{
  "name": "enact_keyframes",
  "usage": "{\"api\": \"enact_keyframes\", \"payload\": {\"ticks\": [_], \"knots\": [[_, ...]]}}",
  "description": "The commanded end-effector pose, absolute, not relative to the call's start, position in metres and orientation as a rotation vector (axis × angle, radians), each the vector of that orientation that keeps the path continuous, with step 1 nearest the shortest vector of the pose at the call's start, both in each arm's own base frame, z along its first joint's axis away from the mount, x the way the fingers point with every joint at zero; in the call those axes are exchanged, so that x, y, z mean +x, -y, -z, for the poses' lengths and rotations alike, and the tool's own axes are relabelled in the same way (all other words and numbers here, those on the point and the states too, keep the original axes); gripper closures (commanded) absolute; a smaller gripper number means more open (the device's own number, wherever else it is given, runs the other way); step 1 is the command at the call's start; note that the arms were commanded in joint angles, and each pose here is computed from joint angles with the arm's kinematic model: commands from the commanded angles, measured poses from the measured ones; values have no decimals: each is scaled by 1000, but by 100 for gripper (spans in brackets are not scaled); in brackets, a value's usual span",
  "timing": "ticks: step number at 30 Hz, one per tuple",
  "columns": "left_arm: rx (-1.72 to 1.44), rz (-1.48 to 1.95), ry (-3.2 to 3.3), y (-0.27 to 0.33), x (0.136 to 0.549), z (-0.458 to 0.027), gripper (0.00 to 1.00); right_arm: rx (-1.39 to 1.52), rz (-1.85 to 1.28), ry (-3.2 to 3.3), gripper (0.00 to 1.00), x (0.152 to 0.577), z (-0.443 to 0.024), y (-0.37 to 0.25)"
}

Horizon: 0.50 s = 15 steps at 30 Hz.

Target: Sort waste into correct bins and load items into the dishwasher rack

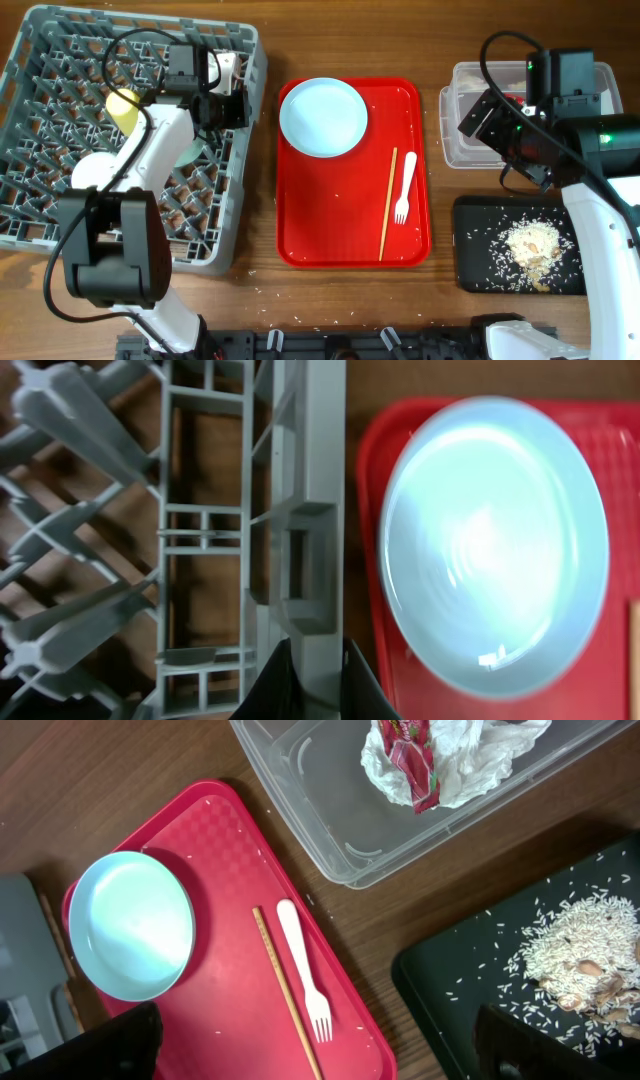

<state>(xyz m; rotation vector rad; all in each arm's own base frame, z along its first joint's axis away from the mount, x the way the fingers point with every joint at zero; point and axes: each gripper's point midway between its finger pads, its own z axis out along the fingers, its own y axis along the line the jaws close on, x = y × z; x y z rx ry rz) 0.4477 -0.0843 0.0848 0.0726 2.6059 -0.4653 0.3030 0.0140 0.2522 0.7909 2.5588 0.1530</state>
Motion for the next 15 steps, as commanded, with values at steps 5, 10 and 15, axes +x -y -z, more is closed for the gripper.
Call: {"api": "enact_keyframes", "payload": {"ticks": [5,10,15], "knots": [[-419,335,-2436,49,483,-118,96,786,-124,-2560,0,305,-251,-10],[-454,336,-2431,48,484,-118,96,785,-124,-2560,0,305,-251,-10],[-504,353,-2419,48,485,-119,88,786,-124,-2560,0,305,-251,-10]]}}
